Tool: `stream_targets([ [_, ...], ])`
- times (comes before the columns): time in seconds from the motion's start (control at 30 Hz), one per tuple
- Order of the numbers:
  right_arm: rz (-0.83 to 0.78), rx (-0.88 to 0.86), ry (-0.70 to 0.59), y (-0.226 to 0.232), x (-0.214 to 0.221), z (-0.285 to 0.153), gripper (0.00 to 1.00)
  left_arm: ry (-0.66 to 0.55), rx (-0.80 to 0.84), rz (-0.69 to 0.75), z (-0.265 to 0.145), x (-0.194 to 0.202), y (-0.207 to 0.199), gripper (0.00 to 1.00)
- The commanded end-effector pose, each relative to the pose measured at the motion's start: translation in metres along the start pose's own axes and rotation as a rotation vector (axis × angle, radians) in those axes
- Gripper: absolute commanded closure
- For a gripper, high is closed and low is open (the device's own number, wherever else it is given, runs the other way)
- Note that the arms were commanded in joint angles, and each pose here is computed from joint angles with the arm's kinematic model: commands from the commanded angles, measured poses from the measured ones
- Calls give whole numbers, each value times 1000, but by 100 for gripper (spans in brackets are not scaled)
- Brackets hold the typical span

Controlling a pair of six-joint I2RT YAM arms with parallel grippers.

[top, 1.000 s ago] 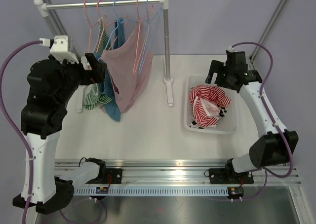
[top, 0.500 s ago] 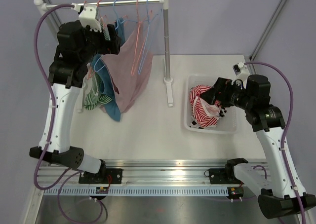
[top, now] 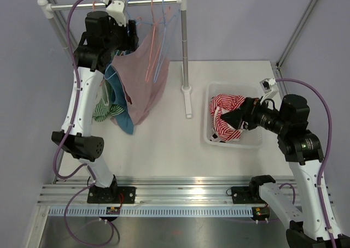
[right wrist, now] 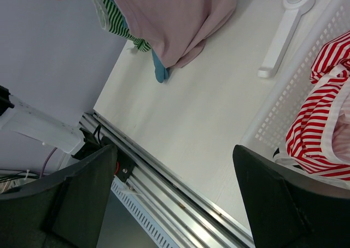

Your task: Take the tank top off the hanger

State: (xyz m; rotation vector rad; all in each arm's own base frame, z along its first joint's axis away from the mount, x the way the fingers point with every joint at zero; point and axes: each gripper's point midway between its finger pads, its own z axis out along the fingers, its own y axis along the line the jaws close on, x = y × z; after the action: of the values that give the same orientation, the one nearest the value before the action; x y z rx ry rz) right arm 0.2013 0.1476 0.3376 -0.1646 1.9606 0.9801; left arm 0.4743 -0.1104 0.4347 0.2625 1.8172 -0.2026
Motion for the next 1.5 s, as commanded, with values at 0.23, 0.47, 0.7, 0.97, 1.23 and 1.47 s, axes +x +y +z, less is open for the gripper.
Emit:
stream_targets([
  [0.23,-6,-83,3,18,2,-6,7,-6,72,7,2,-7,-8,64],
  [0.47,4,-89,2,18,2,-4,8,-44,103,-55,-9,-20,-16,96],
  [0.7,1,-96,-1,21,0,-6,8,-144,120,-116,-31,-52,-24,100],
  [0.97,-7,-115,-3,26,-1,-8,7,-283,121,-162,-69,-93,-30,100],
  [1.23,-20,-120,-21,30,-7,-11,1,-299,139,-193,-115,-99,-37,100],
  [1.47,-24,-116,-36,32,-17,-9,0,-323,192,-253,-184,-88,-53,100],
])
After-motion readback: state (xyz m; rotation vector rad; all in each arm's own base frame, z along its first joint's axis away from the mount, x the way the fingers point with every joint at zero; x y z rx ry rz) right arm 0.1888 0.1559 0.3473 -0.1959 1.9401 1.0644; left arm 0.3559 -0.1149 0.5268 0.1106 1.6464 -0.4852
